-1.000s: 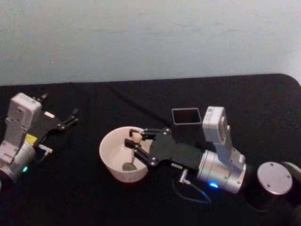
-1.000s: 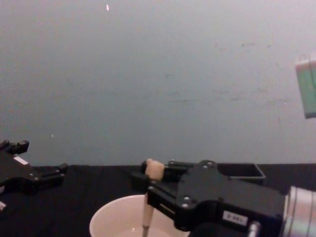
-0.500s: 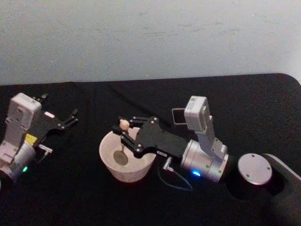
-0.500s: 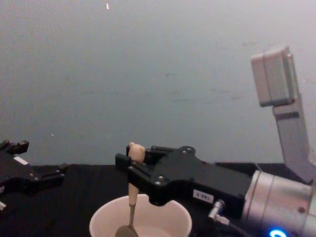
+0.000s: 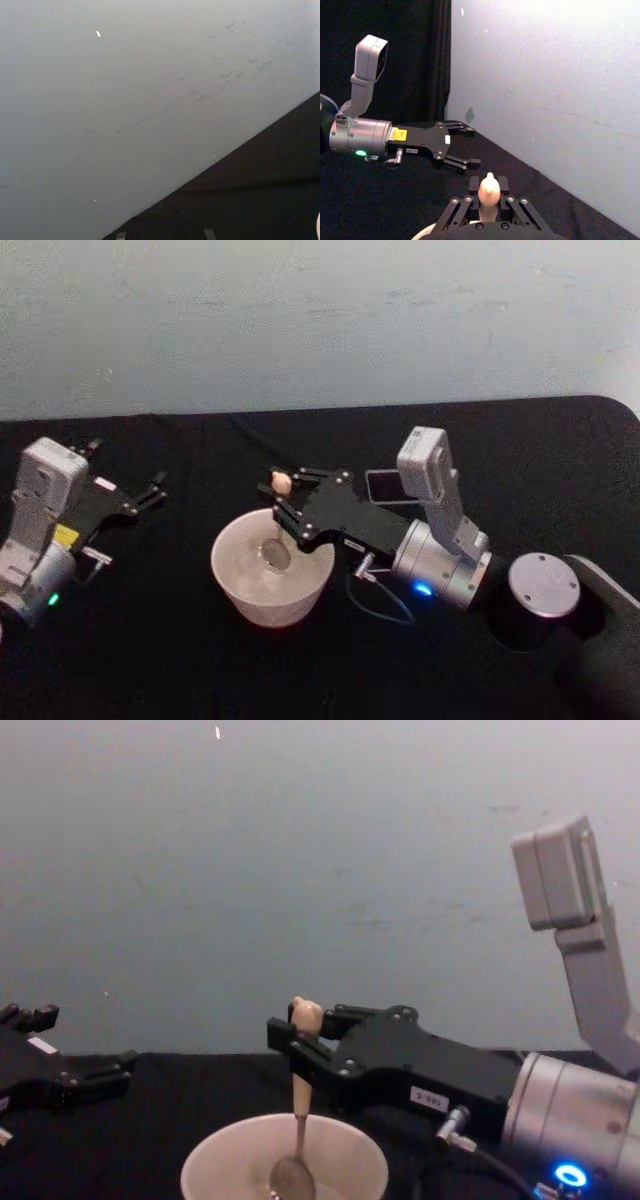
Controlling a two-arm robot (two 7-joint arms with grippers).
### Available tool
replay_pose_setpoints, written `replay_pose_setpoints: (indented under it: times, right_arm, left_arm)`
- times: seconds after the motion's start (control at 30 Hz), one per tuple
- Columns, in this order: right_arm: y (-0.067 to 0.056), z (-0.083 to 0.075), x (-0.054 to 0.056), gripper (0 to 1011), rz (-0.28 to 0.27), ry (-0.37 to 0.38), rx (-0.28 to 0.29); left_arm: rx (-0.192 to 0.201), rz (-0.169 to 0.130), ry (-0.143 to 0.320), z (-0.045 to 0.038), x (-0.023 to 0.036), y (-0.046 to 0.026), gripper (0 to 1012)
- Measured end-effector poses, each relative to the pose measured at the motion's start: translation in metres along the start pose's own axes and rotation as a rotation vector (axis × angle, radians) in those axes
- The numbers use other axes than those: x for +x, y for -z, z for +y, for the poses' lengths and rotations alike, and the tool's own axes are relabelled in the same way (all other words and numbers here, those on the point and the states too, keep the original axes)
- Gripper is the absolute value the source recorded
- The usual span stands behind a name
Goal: Pick up the stirring spoon with one hand, stir inside the cup, then place it back in its original position.
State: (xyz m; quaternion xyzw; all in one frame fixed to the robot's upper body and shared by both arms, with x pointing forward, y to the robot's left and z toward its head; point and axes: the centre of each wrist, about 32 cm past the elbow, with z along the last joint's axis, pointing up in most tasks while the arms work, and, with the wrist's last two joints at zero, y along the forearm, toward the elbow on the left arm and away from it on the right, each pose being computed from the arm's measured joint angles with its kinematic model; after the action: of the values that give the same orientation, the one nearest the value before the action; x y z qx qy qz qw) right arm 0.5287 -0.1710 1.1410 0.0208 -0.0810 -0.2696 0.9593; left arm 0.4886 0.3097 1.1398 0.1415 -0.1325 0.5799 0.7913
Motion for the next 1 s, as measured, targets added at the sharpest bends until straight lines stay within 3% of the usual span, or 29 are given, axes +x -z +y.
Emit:
replay_pose_setpoints:
  times: [0.5, 0.73, 1.0]
  right_arm:
    - [0.000, -0.007, 0.004, 214, -0.008, 0.016, -0.004]
    - [-0.002, -0.021, 0.005, 214, -0.016, 0.009, -0.010]
    - [-0.005, -0.038, -0.003, 214, 0.002, -0.031, -0.010]
  left_arm:
    - [0.000, 0.000, 0.000, 0.0000, 0.0000, 0.0000, 1001]
    - [0.000, 0.000, 0.000, 0.0000, 0.0000, 0.0000, 1001]
    - [0.000, 0.000, 0.000, 0.0000, 0.0000, 0.0000, 1001]
